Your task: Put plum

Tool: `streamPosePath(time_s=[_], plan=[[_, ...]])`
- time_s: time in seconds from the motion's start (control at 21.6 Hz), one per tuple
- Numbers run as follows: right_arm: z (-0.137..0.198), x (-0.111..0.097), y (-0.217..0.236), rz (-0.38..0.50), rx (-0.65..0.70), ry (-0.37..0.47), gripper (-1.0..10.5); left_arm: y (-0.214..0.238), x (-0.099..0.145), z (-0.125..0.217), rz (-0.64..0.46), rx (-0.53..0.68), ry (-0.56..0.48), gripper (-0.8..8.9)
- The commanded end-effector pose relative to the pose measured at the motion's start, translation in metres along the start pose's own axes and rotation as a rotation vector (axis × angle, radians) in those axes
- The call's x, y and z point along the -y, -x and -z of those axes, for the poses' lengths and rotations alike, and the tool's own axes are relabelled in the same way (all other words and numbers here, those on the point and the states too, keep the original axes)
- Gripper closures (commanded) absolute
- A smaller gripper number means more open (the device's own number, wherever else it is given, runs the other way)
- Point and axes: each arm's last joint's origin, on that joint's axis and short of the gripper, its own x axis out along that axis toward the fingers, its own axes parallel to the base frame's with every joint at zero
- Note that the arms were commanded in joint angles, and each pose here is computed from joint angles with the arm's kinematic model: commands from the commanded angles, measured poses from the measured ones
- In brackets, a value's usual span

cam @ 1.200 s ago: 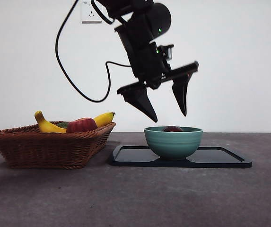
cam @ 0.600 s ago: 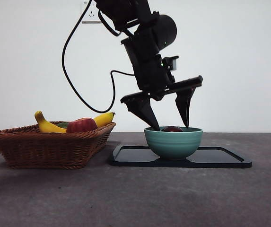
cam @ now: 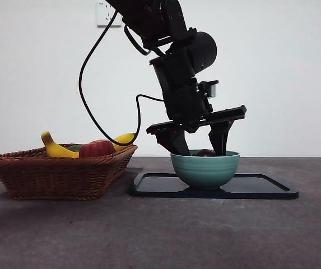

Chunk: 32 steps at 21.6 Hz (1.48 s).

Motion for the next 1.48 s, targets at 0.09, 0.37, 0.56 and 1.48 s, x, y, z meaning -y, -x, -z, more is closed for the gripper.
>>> streamPosePath(time_s=[0.09,0.37,0.56,1.48], plan=[[-0.004,-0.002,0.003,-0.008,0.023,0.013,7.7,-0.004,0.006,-0.005,0.001,-0.009,-0.030,5.78],[-0.004,-0.002,0.003,-0.007,0.023,0.013,7.7,0.097,0.017,-0.058,0.025,0.166,-0.093,5.67],[-0.004,-0.002,0.003,-0.008,0.026,0.014,7.7,0.183,0.004,-0.066,-0.046,0.255,-0.094,5.67],[-0.004,-0.002,0.003,-0.009,0.027,0.042,7.7,0.387,-0.021,-0.009,-0.162,0.664,-0.038,5.67]])
